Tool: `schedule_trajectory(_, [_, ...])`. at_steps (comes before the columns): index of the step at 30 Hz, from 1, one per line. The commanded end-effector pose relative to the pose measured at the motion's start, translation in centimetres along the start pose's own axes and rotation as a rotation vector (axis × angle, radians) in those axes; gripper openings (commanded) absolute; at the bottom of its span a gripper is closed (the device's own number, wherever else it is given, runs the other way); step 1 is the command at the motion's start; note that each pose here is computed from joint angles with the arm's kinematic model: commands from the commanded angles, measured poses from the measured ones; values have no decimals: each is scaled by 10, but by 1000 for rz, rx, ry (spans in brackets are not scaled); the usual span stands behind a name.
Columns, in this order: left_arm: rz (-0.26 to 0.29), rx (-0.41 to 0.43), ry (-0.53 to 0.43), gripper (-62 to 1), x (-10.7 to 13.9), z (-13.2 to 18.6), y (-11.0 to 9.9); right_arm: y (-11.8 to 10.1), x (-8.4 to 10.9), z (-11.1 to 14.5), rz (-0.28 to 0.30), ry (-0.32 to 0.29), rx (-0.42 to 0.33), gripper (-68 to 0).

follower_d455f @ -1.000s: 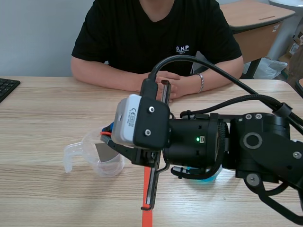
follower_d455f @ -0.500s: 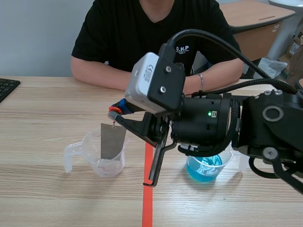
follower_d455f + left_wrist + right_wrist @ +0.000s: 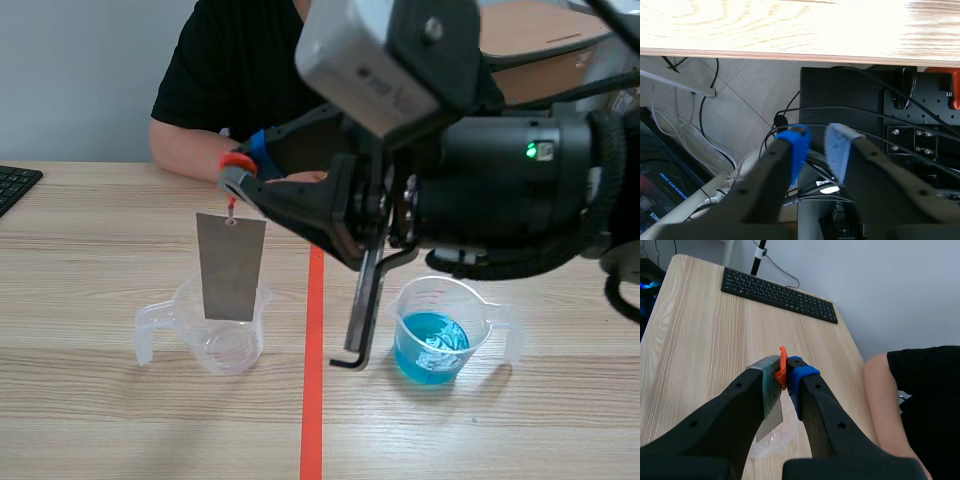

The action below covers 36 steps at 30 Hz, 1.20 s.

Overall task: Do the redox reaction experiment.
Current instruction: 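Move the plate over the blue solution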

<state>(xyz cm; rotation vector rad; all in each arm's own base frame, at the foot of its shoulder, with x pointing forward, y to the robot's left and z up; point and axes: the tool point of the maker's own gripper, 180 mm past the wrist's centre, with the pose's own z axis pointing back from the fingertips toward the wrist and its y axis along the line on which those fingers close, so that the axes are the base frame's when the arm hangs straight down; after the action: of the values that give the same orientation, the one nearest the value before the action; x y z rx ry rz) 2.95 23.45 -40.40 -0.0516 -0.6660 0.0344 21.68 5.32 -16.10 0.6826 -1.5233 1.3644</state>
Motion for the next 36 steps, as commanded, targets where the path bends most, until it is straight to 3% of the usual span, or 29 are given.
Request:
schedule_trajectory(1, [1, -3, -17, -565, 5, 2, -1, -11, 8, 7, 17, -11, -21, -660])
schedule_trajectory(9, [0, -3, -17, -566, 5, 2, -2, -32, 16, 35, 32, 27, -40, -660])
schedule_trajectory(16, [0, -3, -17, -566, 5, 2, -1, -48, 5, 62, 24, 110, -79, -660])
schedule_trajectory(21, [0, -3, -16, -566, 5, 2, -1, -61, -3, 84, 32, 167, -145, -660])
schedule_trajectory(30, [0, -3, -17, -566, 5, 2, -1, -66, -9, 121, 15, 232, -184, -660])
schedule_trajectory(36, [0, -3, -17, -566, 5, 2, -1, -67, -15, 145, -13, 273, -251, -660])
